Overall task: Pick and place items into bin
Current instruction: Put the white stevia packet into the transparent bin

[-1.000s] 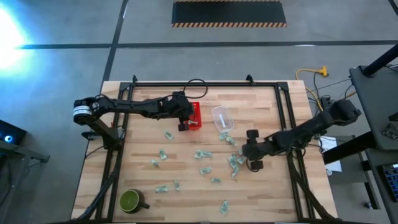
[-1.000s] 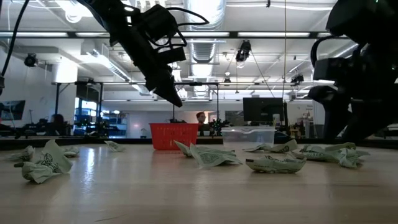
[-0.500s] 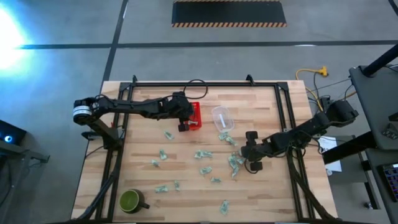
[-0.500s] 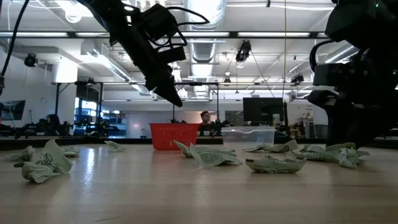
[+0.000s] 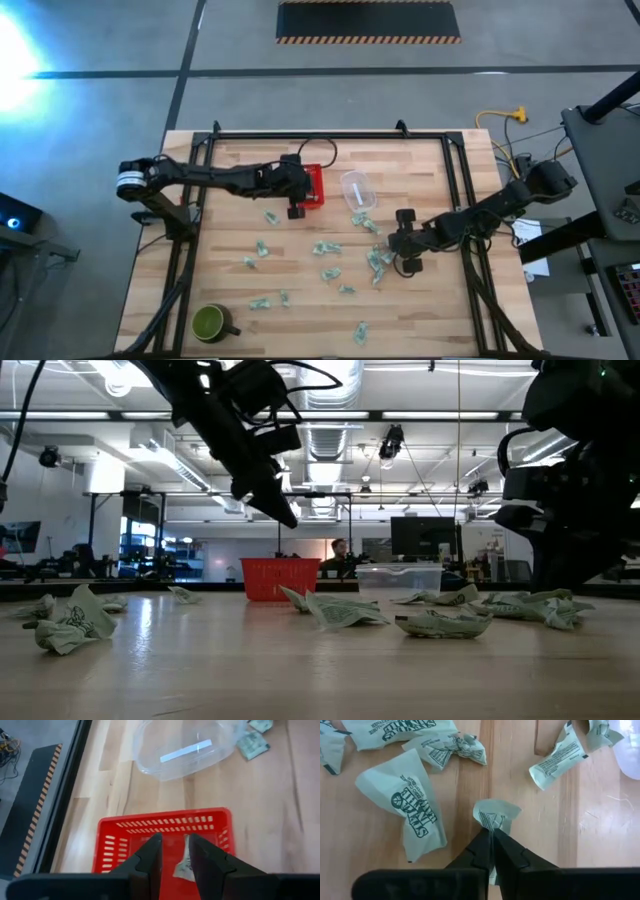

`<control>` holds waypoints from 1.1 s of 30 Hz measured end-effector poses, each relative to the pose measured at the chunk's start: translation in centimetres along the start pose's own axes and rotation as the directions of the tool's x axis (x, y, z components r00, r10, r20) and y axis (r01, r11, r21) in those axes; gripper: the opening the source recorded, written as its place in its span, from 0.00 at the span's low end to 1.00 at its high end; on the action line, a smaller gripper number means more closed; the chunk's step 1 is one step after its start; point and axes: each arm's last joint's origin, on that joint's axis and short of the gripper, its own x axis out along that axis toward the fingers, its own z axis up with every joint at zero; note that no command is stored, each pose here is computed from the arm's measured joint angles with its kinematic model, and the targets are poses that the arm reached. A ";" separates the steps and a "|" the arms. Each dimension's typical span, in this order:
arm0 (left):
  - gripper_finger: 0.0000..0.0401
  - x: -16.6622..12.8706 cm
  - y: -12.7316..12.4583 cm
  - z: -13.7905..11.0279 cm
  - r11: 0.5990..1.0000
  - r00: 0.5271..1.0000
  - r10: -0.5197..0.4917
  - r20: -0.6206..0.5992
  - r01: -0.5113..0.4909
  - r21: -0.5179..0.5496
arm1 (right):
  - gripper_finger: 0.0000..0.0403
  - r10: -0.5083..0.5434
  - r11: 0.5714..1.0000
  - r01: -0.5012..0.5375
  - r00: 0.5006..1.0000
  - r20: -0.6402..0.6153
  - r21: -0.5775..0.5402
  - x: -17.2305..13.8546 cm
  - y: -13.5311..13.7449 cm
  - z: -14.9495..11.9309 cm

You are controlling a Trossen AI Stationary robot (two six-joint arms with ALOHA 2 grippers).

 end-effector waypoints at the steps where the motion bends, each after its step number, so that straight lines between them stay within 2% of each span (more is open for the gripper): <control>1: 0.20 -0.2 -0.2 0.0 1.000 1.000 -0.006 -0.002 0.006 0.005 | 0.02 0.001 1.000 -0.001 1.000 0.004 0.000 -0.1 0.0 0.0; 6: 0.20 -1.9 -1.2 0.5 0.999 1.000 0.002 0.014 -0.002 0.034 | 0.02 0.000 1.000 0.000 0.999 0.054 -0.007 -0.9 -0.2 0.4; 10: 0.20 -3.9 -1.9 1.1 0.997 0.997 0.057 0.057 -0.060 0.053 | 0.02 -0.051 0.999 0.053 0.993 0.110 -0.012 -1.8 -0.6 0.7; 13: 0.20 -5.4 -2.7 1.6 0.998 0.994 0.045 0.103 -0.050 0.048 | 0.02 -0.107 0.994 0.111 0.981 0.163 -0.020 -2.6 -0.9 1.1; 19: 0.20 -7.8 -4.4 1.7 1.000 0.986 -0.011 0.169 0.009 0.010 | 0.02 -0.245 0.960 0.275 0.919 0.308 -0.059 -3.8 -1.4 2.9; 24: 0.20 -8.5 -6.3 1.2 0.998 0.982 -0.064 0.176 0.063 0.013 | 0.02 -0.285 0.935 0.345 0.871 0.401 -0.083 -4.3 -2.0 4.5; 27: 0.20 -8.7 -7.4 1.0 0.997 0.981 -0.082 0.177 0.080 0.017 | 0.02 -0.309 0.928 0.368 0.853 0.420 -0.064 -4.2 -2.7 5.0; 33: 0.20 -9.2 -8.9 0.8 0.999 0.982 -0.038 0.184 0.034 0.022 | 0.02 -0.369 0.916 0.401 0.846 0.385 -0.002 -3.0 -5.4 5.5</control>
